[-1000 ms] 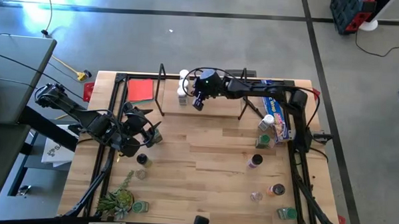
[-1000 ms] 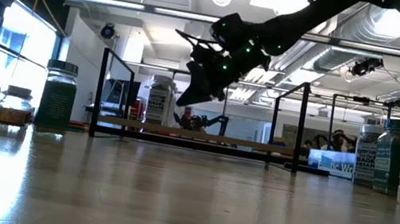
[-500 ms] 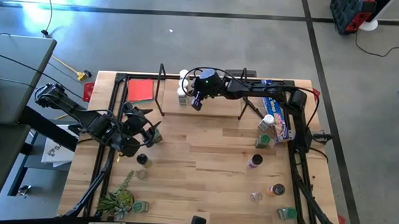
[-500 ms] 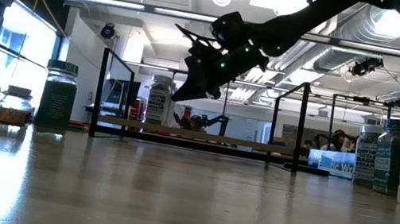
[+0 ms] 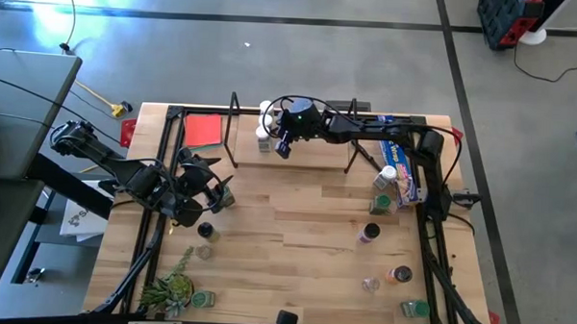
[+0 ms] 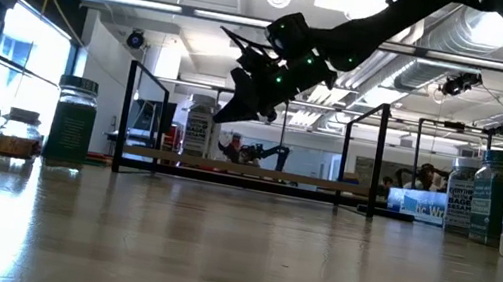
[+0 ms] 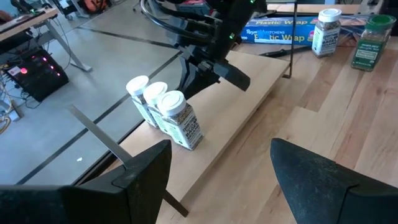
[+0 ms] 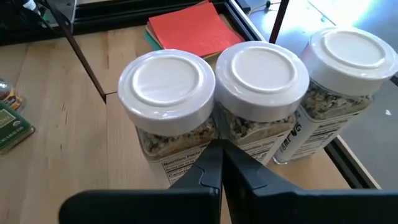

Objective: Shelf spices
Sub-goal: Put the bottom white seasoning bottle on the shelf aligned with the other white seasoning bottle

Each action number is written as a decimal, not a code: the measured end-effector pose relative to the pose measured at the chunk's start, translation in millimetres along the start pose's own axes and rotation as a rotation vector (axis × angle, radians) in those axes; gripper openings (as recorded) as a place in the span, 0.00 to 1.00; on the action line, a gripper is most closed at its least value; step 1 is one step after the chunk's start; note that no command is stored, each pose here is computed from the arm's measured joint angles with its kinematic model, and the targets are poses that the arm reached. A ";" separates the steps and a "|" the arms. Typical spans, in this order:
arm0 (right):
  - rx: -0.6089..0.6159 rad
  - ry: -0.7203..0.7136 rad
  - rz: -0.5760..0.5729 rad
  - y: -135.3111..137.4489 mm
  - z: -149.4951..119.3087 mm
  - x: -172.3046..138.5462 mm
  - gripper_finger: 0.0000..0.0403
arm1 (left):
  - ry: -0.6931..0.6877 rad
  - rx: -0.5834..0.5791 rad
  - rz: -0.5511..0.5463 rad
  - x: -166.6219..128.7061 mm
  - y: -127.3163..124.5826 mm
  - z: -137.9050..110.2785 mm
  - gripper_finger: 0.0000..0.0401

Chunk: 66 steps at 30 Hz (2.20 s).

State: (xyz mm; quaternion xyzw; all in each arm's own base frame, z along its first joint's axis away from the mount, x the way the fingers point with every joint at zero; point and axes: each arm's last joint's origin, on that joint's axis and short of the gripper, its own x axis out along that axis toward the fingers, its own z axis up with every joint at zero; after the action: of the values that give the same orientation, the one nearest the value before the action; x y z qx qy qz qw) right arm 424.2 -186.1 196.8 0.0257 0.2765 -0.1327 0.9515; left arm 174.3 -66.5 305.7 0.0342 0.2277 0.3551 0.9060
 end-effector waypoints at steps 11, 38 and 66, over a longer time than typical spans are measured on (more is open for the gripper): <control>-0.001 -0.004 -0.033 -0.8 0.6 0.0 0.00 | 0.000 0.000 0.000 0.0 0.0 0.0 0.67; -0.095 0.165 -0.057 49.0 1.6 -17.4 0.00 | 0.150 -0.070 -0.037 62.6 10.1 -11.0 0.65; -0.158 0.314 -0.128 67.8 -0.9 -38.3 0.00 | 0.338 0.090 -0.199 200.3 103.4 -8.4 0.01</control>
State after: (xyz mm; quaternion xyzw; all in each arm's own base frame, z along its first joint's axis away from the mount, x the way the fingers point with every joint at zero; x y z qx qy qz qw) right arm 410.7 -111.6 214.8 -0.0461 0.4321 -0.1651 0.8854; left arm 234.8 141.8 243.6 -0.0084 0.3945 0.2538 0.8831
